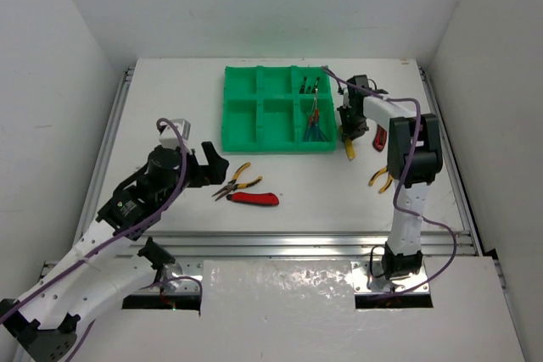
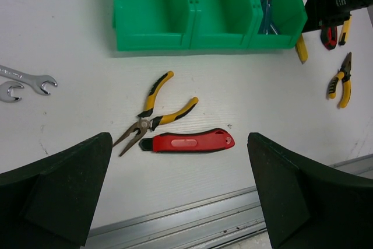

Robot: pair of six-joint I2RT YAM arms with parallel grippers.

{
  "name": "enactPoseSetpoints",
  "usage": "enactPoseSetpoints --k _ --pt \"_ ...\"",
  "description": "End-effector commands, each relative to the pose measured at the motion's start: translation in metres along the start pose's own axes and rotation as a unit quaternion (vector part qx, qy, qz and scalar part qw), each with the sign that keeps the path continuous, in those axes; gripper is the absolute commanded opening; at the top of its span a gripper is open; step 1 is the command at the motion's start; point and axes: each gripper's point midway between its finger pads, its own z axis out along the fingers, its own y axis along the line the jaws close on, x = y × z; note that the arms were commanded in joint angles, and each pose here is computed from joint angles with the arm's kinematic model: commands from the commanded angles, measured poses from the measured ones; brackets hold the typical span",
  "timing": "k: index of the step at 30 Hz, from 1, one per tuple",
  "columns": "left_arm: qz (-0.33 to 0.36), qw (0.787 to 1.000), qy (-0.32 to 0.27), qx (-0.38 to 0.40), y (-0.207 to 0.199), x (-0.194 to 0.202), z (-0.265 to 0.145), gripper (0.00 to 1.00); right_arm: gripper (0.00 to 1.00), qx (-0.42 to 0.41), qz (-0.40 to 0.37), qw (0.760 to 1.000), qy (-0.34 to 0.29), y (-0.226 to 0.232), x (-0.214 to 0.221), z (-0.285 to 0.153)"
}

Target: Sort the tools into containers

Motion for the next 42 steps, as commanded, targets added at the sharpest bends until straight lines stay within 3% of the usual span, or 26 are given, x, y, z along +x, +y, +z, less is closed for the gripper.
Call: enactPoseSetpoints --k 1,2,8,13,18,20,21,22,23,24,25,30,38,42 --pt "0.004 1.000 -0.012 0.017 -0.008 -0.006 0.002 1.00 0.11 0.000 0.005 1.000 0.021 -0.002 0.007 -0.011" --pt "0.005 1.000 -0.011 0.017 -0.008 -0.006 0.002 1.00 0.07 0.001 0.013 1.000 0.006 -0.002 0.001 -0.023" --pt "0.003 1.000 -0.015 0.014 -0.006 -0.007 0.001 1.00 0.03 0.012 0.065 0.990 -0.123 -0.003 -0.022 -0.105" --pt "0.001 1.000 -0.019 0.013 -0.006 -0.009 0.000 1.00 0.03 -0.023 0.073 0.981 -0.176 0.016 -0.031 -0.145" --pt "-0.001 1.000 -0.022 0.006 -0.003 -0.010 0.000 1.00 0.00 -0.190 0.060 0.951 -0.235 0.080 -0.068 -0.170" --pt "-0.001 1.000 -0.022 0.005 -0.003 -0.010 0.000 1.00 0.00 -0.278 0.026 0.924 -0.262 0.119 -0.099 -0.197" --pt "-0.002 1.000 -0.022 0.004 -0.003 -0.010 0.000 1.00 0.00 -0.310 0.022 0.917 -0.249 0.135 -0.106 -0.184" --pt "-0.002 1.000 -0.023 0.004 -0.003 -0.010 -0.001 1.00 0.00 -0.341 0.003 0.896 -0.284 0.146 -0.133 -0.203" --pt "-0.003 1.000 -0.025 0.002 -0.002 -0.012 -0.001 1.00 0.00 -0.369 -0.014 0.883 -0.289 0.163 -0.153 -0.203" --pt "-0.004 1.000 -0.026 0.003 -0.002 -0.012 -0.001 1.00 0.00 -0.370 -0.010 0.892 -0.259 0.170 -0.146 -0.175" --pt "-0.005 1.000 -0.025 0.001 -0.001 -0.011 -0.001 1.00 0.00 -0.371 -0.022 0.884 -0.284 0.175 -0.174 -0.194" --pt "-0.006 1.000 -0.027 0.003 -0.002 -0.011 -0.002 1.00 0.00 -0.369 -0.032 0.871 -0.324 0.193 -0.242 -0.162" --pt "-0.009 0.999 -0.028 0.019 -0.006 -0.011 -0.005 1.00 0.00 -0.343 -0.052 0.845 -0.406 0.196 -0.275 -0.144" --pt "-0.011 0.999 -0.032 0.025 -0.007 -0.012 -0.007 1.00 0.00 -0.321 -0.045 0.850 -0.416 0.194 -0.287 -0.116"
